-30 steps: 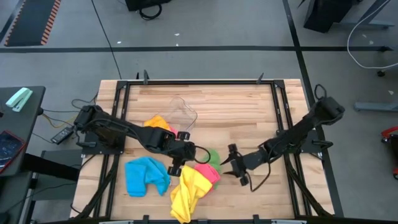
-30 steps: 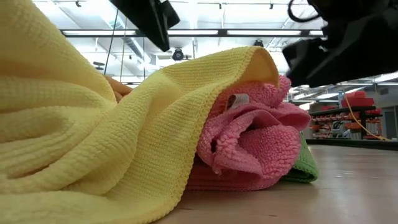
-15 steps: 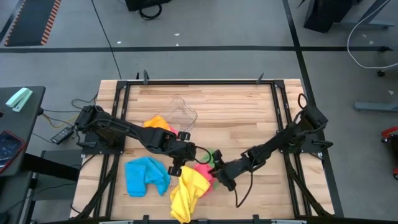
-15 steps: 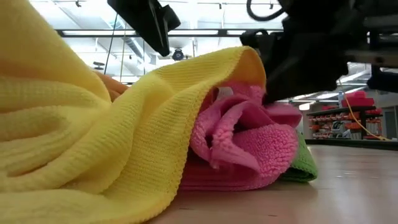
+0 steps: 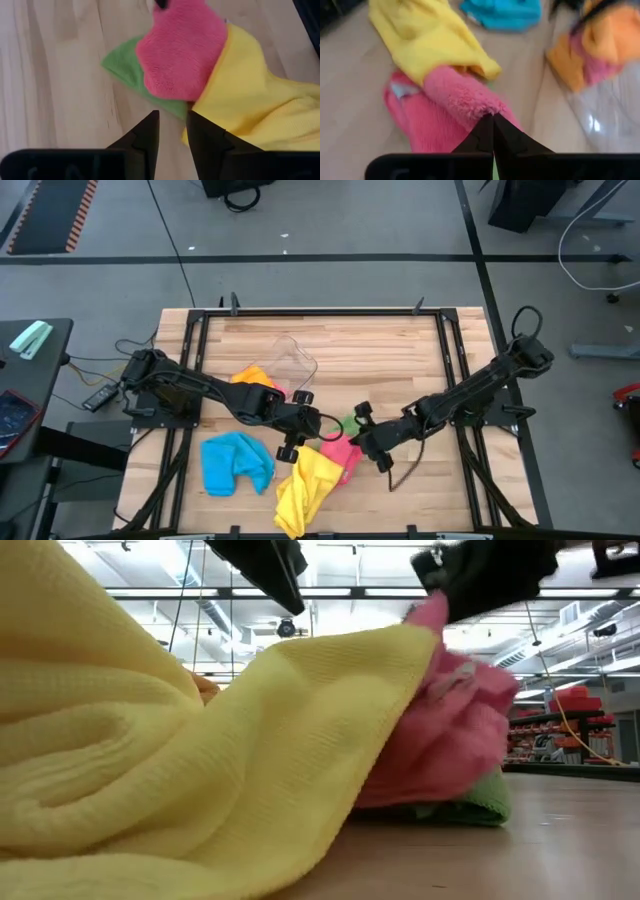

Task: Fold microfiber towels
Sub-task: Fold the pink microfiber towel

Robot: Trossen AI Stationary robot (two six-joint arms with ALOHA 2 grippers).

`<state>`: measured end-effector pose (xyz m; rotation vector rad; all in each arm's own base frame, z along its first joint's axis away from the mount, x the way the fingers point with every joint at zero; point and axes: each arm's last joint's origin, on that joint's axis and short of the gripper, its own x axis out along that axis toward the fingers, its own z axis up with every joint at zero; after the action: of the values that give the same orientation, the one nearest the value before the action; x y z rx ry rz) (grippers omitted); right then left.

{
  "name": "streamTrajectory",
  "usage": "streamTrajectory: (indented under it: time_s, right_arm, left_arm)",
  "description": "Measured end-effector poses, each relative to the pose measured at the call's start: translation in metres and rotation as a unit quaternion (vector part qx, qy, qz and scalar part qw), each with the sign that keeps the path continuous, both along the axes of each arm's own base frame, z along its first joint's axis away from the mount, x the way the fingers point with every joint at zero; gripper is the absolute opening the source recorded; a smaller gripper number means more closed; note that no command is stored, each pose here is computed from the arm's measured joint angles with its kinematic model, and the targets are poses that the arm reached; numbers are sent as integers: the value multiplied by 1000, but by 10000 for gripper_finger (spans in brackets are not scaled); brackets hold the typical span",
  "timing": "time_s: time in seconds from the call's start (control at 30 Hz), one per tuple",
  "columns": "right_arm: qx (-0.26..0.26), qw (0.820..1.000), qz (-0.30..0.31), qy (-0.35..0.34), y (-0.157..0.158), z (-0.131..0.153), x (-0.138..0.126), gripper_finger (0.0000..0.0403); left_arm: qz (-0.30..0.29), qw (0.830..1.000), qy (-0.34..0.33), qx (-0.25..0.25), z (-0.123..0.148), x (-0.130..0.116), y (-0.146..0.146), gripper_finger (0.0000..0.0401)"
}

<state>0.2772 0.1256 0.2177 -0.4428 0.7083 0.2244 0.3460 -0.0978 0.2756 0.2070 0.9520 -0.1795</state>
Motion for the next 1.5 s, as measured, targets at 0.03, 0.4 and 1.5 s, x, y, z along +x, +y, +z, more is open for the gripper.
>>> streamTrajectory:
  time_s: [0.03,0.4,1.5]
  right_arm:
    - [-9,1000,-12,18,-2,-2,-4,4]
    - [-29,994,-105,28,-20,23,-38,2]
    - [33,979,-181,90,-45,-14,-71,208]
  left_arm:
    - [1,1000,2,-1,0,0,0,107]
    - [28,999,-46,7,5,10,11,108]
    - [-17,999,-33,-16,-27,38,25,108]
